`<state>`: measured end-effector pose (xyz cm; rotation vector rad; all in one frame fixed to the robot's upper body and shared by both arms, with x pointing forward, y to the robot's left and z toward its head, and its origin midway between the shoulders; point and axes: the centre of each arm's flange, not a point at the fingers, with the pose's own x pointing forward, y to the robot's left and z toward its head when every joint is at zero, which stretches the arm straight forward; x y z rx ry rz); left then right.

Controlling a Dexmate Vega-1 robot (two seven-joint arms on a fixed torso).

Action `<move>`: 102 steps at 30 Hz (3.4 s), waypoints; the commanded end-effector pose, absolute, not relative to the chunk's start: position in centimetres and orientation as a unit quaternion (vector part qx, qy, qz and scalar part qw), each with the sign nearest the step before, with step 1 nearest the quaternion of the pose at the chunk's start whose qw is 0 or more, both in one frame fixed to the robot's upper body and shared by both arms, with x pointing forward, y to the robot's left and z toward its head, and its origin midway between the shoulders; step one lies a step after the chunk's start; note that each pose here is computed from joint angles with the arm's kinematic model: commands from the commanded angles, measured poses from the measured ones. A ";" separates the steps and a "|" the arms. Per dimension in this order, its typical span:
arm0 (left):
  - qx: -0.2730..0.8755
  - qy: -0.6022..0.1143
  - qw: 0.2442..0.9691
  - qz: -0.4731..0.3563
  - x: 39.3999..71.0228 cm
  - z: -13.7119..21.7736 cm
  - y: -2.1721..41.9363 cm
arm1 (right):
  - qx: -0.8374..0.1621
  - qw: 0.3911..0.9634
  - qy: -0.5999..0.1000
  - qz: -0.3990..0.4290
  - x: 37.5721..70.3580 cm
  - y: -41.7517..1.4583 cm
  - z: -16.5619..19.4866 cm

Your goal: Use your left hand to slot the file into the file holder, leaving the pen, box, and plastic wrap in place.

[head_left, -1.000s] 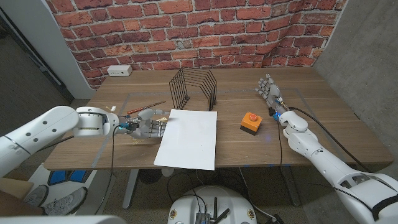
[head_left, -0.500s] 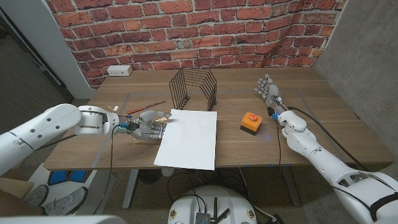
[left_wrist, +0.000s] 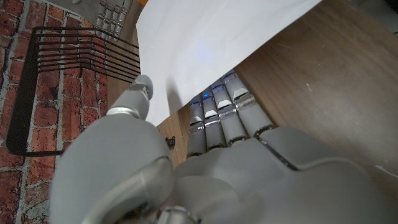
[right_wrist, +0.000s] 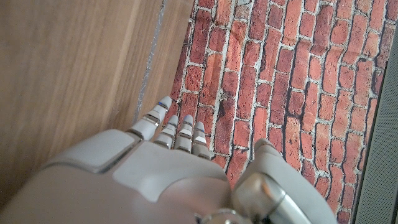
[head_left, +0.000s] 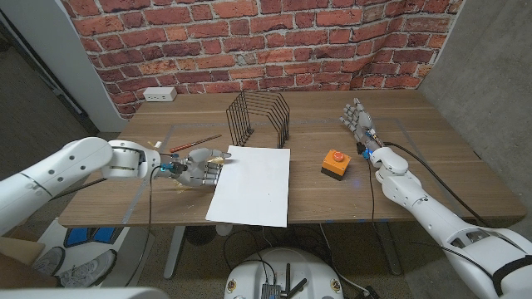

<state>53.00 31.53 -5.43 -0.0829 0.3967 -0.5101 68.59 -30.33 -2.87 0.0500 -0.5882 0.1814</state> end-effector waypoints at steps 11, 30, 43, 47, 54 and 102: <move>-0.038 0.197 0.946 -0.255 53.0 -5.8 31.0 | 0.026 0.953 -0.289 0.090 68.5 -30.4 -3.1; -0.040 0.200 0.947 -0.250 53.2 -6.1 30.2 | 0.028 0.953 -0.288 0.090 68.2 -30.7 -3.4; -0.047 0.198 0.950 -0.236 53.0 -6.2 30.0 | 0.028 0.953 -0.288 0.089 68.0 -30.9 -3.6; -0.047 0.197 0.951 -0.231 52.9 -6.3 29.9 | 0.028 0.953 -0.288 0.089 67.9 -30.9 -3.6; -0.049 0.196 0.952 -0.230 52.9 -6.3 29.8 | 0.029 0.953 -0.288 0.090 67.9 -30.9 -3.7; 0.030 0.163 0.959 -0.229 52.6 -3.1 29.3 | 0.030 0.951 -0.292 0.093 67.7 -31.4 -3.6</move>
